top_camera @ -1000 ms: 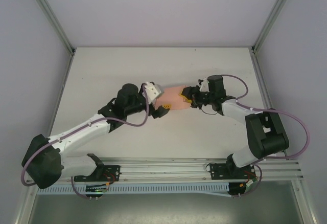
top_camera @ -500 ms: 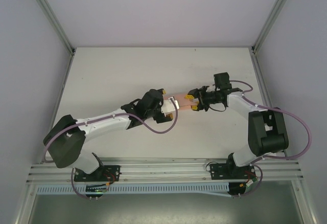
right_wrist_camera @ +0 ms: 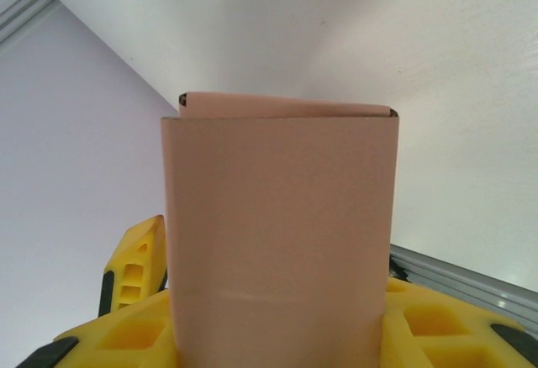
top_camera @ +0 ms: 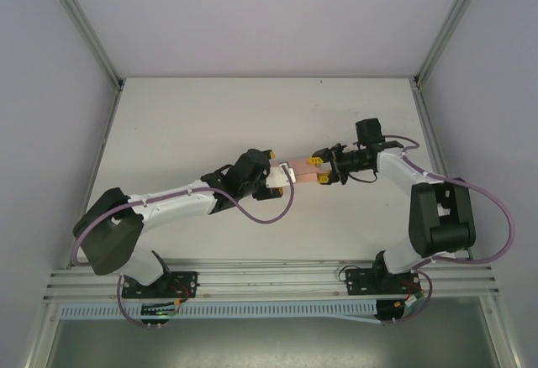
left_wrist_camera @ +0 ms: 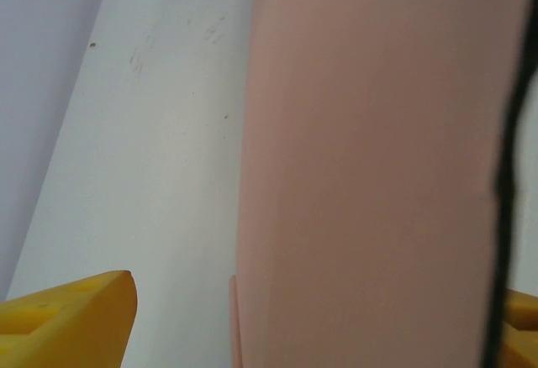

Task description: Assemble paper box

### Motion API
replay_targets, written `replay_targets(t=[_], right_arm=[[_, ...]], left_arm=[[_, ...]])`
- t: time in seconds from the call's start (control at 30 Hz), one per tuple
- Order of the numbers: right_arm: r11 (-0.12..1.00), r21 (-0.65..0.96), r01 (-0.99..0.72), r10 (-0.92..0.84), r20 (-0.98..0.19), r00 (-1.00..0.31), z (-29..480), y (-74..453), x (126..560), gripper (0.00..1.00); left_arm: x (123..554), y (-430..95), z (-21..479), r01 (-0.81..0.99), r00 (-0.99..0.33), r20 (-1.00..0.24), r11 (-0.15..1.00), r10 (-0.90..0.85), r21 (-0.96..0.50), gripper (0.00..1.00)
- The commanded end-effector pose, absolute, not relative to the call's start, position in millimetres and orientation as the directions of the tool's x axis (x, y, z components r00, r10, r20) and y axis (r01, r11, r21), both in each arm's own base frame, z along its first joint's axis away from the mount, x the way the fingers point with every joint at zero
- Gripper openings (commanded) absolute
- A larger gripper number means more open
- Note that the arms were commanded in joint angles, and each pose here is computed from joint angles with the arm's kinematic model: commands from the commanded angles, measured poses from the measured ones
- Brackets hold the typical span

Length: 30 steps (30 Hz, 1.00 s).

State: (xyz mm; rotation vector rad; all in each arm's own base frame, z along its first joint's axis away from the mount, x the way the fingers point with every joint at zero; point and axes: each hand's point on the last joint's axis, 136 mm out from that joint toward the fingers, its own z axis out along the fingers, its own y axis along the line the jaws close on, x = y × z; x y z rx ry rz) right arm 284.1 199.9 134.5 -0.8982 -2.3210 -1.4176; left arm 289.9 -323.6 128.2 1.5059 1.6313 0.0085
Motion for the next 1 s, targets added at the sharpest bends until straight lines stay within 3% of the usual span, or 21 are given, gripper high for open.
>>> replay_targets(t=[0.0,0.23,0.3,0.47,0.5,0.53,0.6,0.7,0.77,0.9,0.97], right_arm=[[0.271,0.721,0.638,0.257,0.584,-0.770,163,210,268,0.22],[0.280,0.738,0.614,0.240,0.565,-0.789,171,210,264,0.27],[0.283,0.739,0.612,0.237,0.564,-0.791,171,210,262,0.32],[0.298,0.754,0.586,0.289,0.513,-0.808,174,201,267,0.93],[0.307,0.758,0.575,0.317,0.489,-0.813,175,195,270,0.99],[0.321,0.762,0.563,0.362,0.450,-0.816,174,186,275,0.99],[0.375,0.788,0.489,0.443,0.311,-0.841,178,163,289,0.99],[0.635,0.690,0.348,0.550,-0.088,-0.830,177,103,317,0.99],[0.777,0.590,0.218,0.497,-0.365,-0.787,189,76,332,0.99],[0.844,0.516,-0.150,0.318,-0.705,-0.634,230,83,343,0.99],[0.859,0.486,-0.162,0.331,-0.768,-0.549,235,75,341,0.99]], left_arm=[[295,-322,131,0.787,0.133,-0.587,0.275,0.799,0.553,0.82],[290,-328,139,0.807,0.138,-0.618,0.274,0.774,0.524,0.51],[288,-328,142,0.810,0.141,-0.625,0.274,0.768,0.518,0.48],[284,-325,150,0.816,0.131,-0.634,0.280,0.763,0.505,0.44],[282,-323,151,0.818,0.128,-0.636,0.282,0.761,0.502,0.43],[279,-322,150,0.825,0.121,-0.636,0.279,0.762,0.491,0.43],[276,-317,148,0.830,0.096,-0.639,0.293,0.764,0.475,0.42],[258,-311,131,0.883,0.055,-0.617,0.250,0.785,0.397,0.41],[248,-304,118,0.915,0.010,-0.579,0.227,0.815,0.334,0.41],[228,-296,106,0.964,-0.079,-0.503,0.195,0.860,0.182,0.42],[214,-295,105,0.985,-0.095,-0.497,0.154,0.863,0.079,0.42]])
